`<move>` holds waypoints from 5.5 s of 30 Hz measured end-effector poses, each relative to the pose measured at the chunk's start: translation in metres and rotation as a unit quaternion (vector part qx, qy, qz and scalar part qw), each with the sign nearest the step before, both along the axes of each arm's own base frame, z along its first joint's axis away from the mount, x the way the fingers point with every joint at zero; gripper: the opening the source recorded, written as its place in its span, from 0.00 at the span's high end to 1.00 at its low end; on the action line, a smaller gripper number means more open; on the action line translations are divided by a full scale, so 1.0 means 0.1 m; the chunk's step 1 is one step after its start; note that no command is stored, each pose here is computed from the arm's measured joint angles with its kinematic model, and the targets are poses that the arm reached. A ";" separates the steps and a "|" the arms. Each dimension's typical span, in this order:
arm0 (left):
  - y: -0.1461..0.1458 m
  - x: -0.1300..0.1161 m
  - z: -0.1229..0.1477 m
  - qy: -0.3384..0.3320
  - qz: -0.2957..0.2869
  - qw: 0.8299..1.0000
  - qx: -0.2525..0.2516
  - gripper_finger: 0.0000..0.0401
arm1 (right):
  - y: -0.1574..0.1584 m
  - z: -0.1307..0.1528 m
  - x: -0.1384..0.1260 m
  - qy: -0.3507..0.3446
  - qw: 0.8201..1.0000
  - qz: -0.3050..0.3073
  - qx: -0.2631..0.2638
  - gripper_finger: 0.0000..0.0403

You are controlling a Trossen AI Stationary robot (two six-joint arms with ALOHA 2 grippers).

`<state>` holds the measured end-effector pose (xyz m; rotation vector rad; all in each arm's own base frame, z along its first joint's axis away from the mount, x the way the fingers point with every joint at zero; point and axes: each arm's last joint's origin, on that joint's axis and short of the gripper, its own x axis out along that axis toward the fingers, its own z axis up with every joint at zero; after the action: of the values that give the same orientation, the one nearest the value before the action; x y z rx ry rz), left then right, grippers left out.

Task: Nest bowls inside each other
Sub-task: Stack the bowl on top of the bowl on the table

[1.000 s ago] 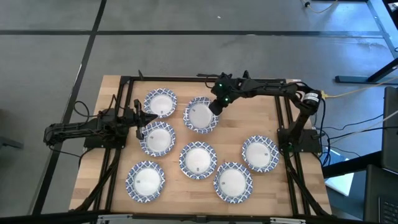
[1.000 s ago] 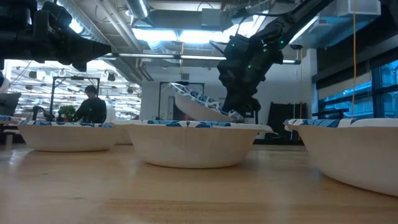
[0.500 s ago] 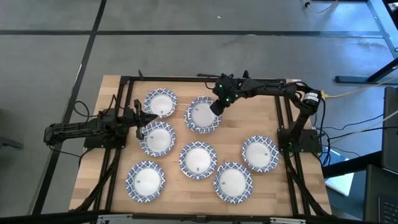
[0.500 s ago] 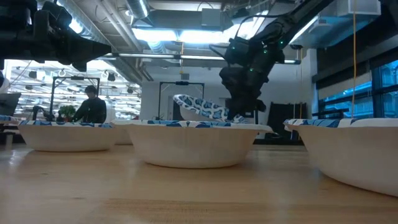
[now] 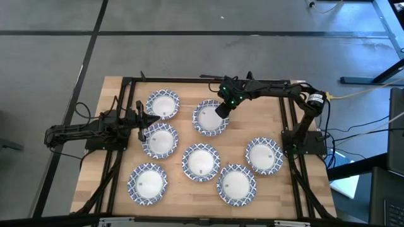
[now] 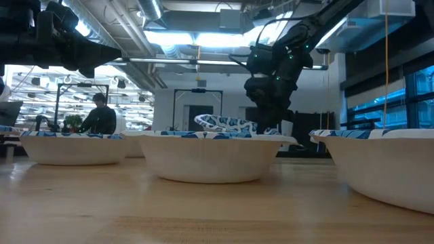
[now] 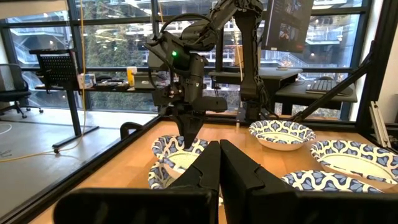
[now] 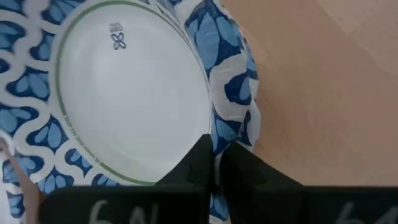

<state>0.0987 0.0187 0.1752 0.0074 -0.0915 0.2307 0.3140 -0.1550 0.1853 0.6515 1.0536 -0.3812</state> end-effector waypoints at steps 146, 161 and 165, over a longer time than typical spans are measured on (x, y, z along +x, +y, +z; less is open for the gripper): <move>0.09 -0.04 0.01 -0.002 0.171 0.985 -0.004 0.69 | 1.30 -0.09 -1.90 0.111 0.991 -0.017 0.076 0.35; 0.09 -0.04 0.01 -0.002 0.170 0.985 -0.004 0.69 | 1.30 -0.21 -1.93 0.120 0.989 -0.037 0.072 0.56; 0.09 -0.04 0.01 -0.002 0.171 0.985 -0.004 0.69 | 1.30 -0.21 -1.93 0.120 0.989 -0.036 0.075 0.66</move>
<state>0.0947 0.0278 0.1758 0.0143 -0.0929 0.5736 0.1213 -0.0247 0.1639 0.7928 1.2992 -0.4536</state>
